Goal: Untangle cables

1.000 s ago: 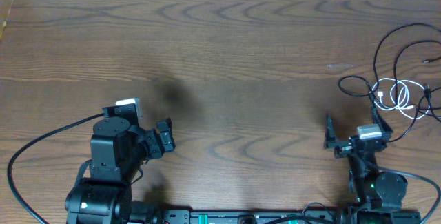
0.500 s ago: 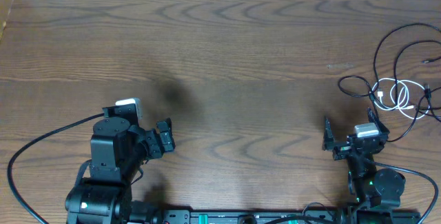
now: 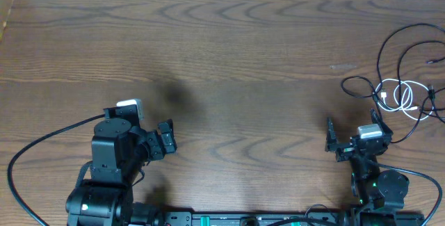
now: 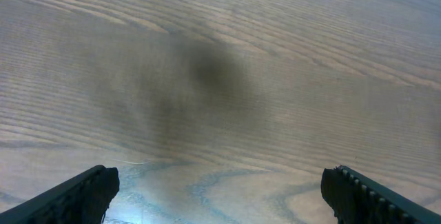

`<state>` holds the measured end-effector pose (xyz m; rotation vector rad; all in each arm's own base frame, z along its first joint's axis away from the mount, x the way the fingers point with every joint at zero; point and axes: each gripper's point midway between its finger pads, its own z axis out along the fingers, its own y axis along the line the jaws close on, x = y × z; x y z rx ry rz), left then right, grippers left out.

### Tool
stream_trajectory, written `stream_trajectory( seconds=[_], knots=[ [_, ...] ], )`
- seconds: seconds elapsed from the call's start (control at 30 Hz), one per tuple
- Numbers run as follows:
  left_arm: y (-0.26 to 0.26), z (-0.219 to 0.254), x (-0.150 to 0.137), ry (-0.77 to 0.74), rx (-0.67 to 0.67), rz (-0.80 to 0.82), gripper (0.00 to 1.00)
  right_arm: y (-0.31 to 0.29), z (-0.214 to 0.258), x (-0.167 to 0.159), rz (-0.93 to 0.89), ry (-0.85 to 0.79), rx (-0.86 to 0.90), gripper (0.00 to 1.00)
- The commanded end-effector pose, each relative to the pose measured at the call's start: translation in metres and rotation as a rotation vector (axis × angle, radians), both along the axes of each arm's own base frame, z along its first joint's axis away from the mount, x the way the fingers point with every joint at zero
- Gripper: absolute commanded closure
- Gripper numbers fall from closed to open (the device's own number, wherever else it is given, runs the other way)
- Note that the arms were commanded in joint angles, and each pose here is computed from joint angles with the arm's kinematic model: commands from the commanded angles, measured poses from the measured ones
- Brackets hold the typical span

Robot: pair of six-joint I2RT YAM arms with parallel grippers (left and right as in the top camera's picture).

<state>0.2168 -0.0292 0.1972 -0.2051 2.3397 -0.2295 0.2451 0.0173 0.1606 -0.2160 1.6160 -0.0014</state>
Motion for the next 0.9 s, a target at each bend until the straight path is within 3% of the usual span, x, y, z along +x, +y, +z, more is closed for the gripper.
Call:
stream_trajectory(
  seconds=[0.0, 0.87],
  knots=[
    [0.0028, 0.0003, 0.0005, -0.004, 0.013, 0.008, 0.01, 0.0001, -0.0003, -0.0003, -0.003, 0.001, 0.010, 0.01],
    [0.0029, 0.0023, -0.0003, -0.013, 0.011, 0.008, 0.01, 0.0001, -0.0003, -0.0003, -0.003, 0.001, 0.010, 0.01]
  ],
)
